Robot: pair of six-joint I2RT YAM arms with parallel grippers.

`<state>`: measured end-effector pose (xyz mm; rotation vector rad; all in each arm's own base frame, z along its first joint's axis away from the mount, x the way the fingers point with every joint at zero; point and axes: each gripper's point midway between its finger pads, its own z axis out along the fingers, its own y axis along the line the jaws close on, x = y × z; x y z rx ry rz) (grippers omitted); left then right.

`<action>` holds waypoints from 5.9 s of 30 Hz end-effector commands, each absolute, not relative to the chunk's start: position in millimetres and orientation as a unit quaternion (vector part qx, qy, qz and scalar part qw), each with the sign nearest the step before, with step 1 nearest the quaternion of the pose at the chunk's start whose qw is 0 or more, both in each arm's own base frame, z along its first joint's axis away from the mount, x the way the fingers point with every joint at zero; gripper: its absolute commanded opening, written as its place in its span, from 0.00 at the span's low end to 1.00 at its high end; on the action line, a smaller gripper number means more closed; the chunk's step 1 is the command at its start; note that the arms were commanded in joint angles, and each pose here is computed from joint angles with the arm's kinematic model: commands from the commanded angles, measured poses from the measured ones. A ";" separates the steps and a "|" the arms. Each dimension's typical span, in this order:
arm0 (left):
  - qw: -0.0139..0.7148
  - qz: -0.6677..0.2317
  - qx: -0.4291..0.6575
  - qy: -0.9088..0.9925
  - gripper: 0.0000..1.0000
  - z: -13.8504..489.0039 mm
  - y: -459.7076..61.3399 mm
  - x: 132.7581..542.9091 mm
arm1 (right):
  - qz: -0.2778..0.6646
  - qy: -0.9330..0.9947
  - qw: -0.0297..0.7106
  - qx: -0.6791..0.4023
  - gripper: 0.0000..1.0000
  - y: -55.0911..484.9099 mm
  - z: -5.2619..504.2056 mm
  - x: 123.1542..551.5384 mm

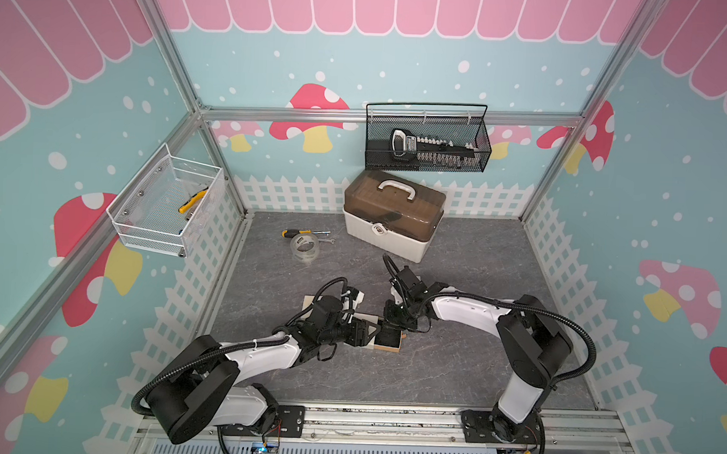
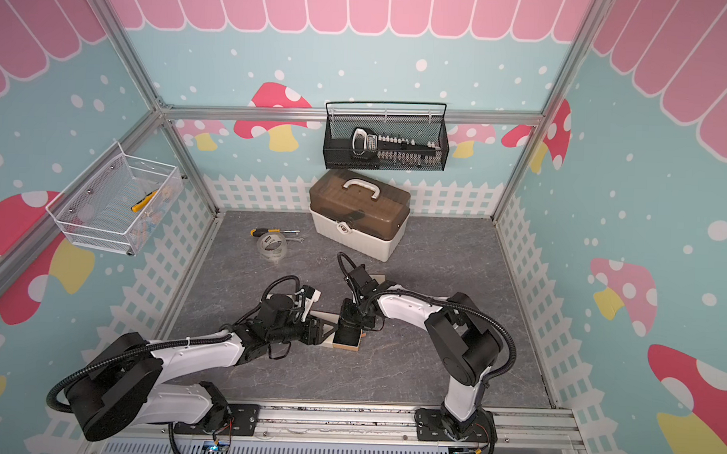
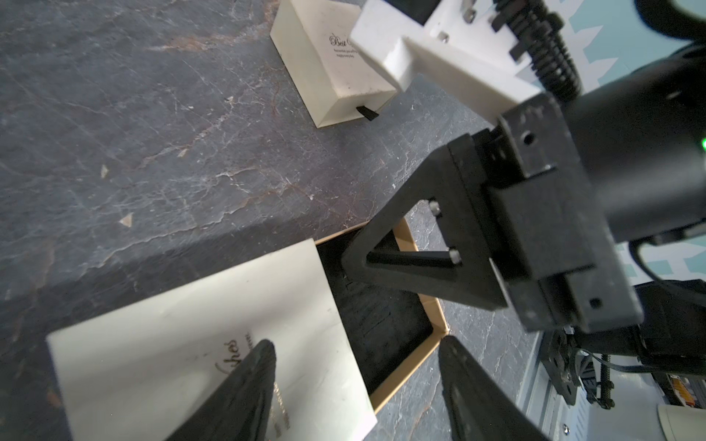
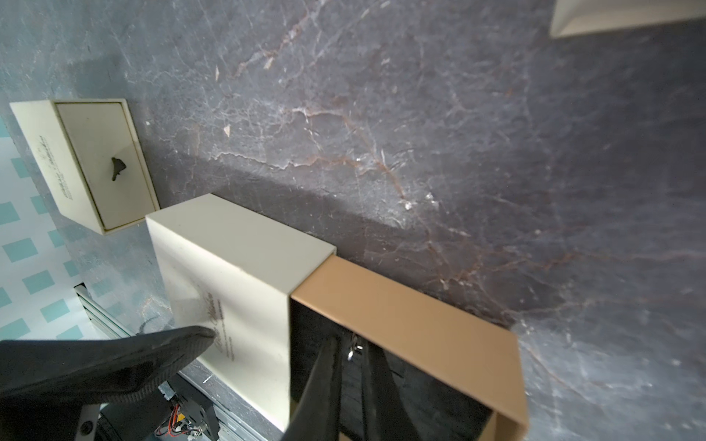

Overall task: Place the earrings into the drawer-style jewelry box
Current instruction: Adjust the earring in the inner lining.

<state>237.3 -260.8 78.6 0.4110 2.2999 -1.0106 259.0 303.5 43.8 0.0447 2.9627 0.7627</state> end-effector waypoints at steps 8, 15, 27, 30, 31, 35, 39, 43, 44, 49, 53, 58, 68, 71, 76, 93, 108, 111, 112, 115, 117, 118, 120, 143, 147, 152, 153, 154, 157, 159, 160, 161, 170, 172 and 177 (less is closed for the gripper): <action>0.298 -0.386 0.155 0.859 0.68 82.5 -260.2 237.3 | 0.237 0.971 0.037 0.013 0.03 304.4 40.9 257.7; 0.299 -0.386 0.155 0.859 0.68 82.7 -260.0 237.4 | 0.244 0.969 0.048 0.017 0.00 302.9 49.8 257.9; 0.306 -0.380 0.208 0.848 0.70 90.1 -278.5 222.8 | 0.276 0.960 0.047 0.029 0.00 303.8 64.8 249.0; 0.307 -0.376 0.205 0.850 0.69 89.0 -277.2 223.6 | 0.274 0.960 0.044 0.032 0.00 303.8 59.1 249.0; 0.310 -0.373 0.204 0.851 0.69 88.6 -275.9 224.2 | 0.270 0.961 0.044 0.033 0.00 302.9 57.3 249.5; 0.322 -0.360 0.187 0.856 0.69 89.3 -268.4 229.6 | 0.260 0.964 0.044 0.028 0.05 302.8 51.1 251.9; 0.315 -0.374 0.168 0.856 0.69 87.8 -263.9 233.3 | 0.256 0.965 0.048 0.022 0.10 305.3 49.6 257.1; 0.310 -0.382 0.163 0.856 0.69 86.8 -263.2 234.7 | 0.241 0.969 0.052 0.018 0.11 303.1 47.4 260.5; 0.309 -0.382 0.162 0.856 0.69 86.8 -263.2 234.8 | 0.239 0.969 0.054 0.018 0.11 302.8 47.4 261.3; 0.307 -0.382 0.163 0.856 0.69 86.3 -263.5 234.7 | 0.238 0.970 0.055 0.016 0.13 303.7 47.1 263.2; 0.306 -0.383 0.165 0.856 0.69 85.7 -263.9 234.0 | 0.235 0.970 0.059 0.013 0.14 304.2 48.8 265.7; 0.305 -0.382 0.166 0.857 0.69 85.4 -264.1 234.4 | 0.228 0.972 0.055 0.010 0.15 303.5 45.1 265.1; 0.302 -0.380 0.166 0.859 0.69 83.1 -264.5 234.5 | 0.222 0.973 0.056 0.001 0.15 307.4 43.3 266.0; 0.301 -0.379 0.166 0.859 0.69 82.9 -264.6 234.6 | 0.220 0.974 0.057 0.000 0.15 307.9 43.1 266.6; 0.301 -0.380 0.166 0.859 0.69 82.7 -264.5 234.5 | 0.212 0.976 0.057 0.000 0.13 306.2 40.3 266.7; 0.301 -0.378 0.165 0.860 0.69 82.9 -264.1 234.8 | 0.204 0.977 0.069 0.001 0.00 302.0 45.9 267.7; 0.308 -0.377 0.189 0.853 0.69 87.5 -270.7 227.8 | 0.277 0.959 0.061 0.029 0.00 303.3 68.8 251.9; 0.306 -0.372 0.196 0.854 0.69 86.1 -274.3 226.0 | 0.299 0.952 0.050 0.039 0.00 307.8 65.0 251.2; 0.305 -0.370 0.197 0.855 0.69 85.2 -274.7 226.2 | 0.301 0.952 0.048 0.041 0.00 308.2 63.6 251.4; 0.306 -0.366 0.196 0.857 0.69 84.6 -273.8 227.0 | 0.298 0.953 0.045 0.043 0.00 307.2 59.7 252.0; 0.307 -0.360 0.195 0.859 0.69 83.0 -272.3 228.0 | 0.294 0.954 0.045 0.045 0.00 305.5 56.5 252.5; 0.307 -0.359 0.194 0.860 0.69 83.1 -272.0 228.4 | 0.292 0.954 0.045 0.046 0.00 305.0 55.4 252.8; 0.307 -0.356 0.193 0.862 0.69 81.8 -271.0 228.6 | 0.291 0.955 0.044 0.047 0.00 304.3 53.6 253.9; 0.297 -0.322 0.179 0.881 0.68 68.3 -264.3 235.6 | 0.268 0.961 0.034 0.064 0.00 294.4 33.2 252.5; 0.297 -0.321 0.178 0.881 0.68 68.4 -264.2 235.9 | 0.261 0.962 0.034 0.070 0.00 289.7 30.0 251.2; 0.298 -0.320 0.179 0.882 0.68 68.3 -264.0 236.1 | 0.255 0.963 0.040 0.072 0.00 287.0 29.6 253.2; 0.297 -0.320 0.179 0.881 0.68 68.5 -264.1 236.0 | 0.257 0.963 0.042 0.071 0.00 287.9 31.3 254.1; 0.297 -0.320 0.180 0.881 0.68 68.1 -264.2 235.5 | 0.258 0.963 0.045 0.069 0.00 288.3 33.2 255.1; 0.297 -0.324 0.181 0.880 0.68 69.4 -264.9 235.2 | 0.262 0.961 0.064 0.059 0.06 288.5 43.4 259.4; 0.300 -0.328 0.182 0.877 0.68 71.4 -265.7 234.5 | 0.264 0.960 0.079 0.054 0.11 286.9 51.0 262.1; 0.301 -0.332 0.182 0.875 0.68 73.1 -266.3 234.2 | 0.263 0.959 0.086 0.052 0.13 286.1 55.2 263.2; 0.302 -0.333 0.183 0.874 0.68 73.9 -266.6 234.0 | 0.263 0.959 0.092 0.049 0.14 285.3 58.7 263.9; 0.305 -0.380 0.167 0.857 0.68 84.3 -267.9 233.7 | 0.274 0.957 0.101 0.010 0.06 297.5 71.5 266.4; 0.299 -0.389 0.159 0.857 0.68 83.0 -266.6 235.5 | 0.273 0.957 0.092 0.003 0.05 302.6 68.9 265.4; 0.293 -0.392 0.160 0.857 0.68 81.4 -267.6 235.2 | 0.263 0.962 0.077 -0.001 0.02 305.3 57.5 263.2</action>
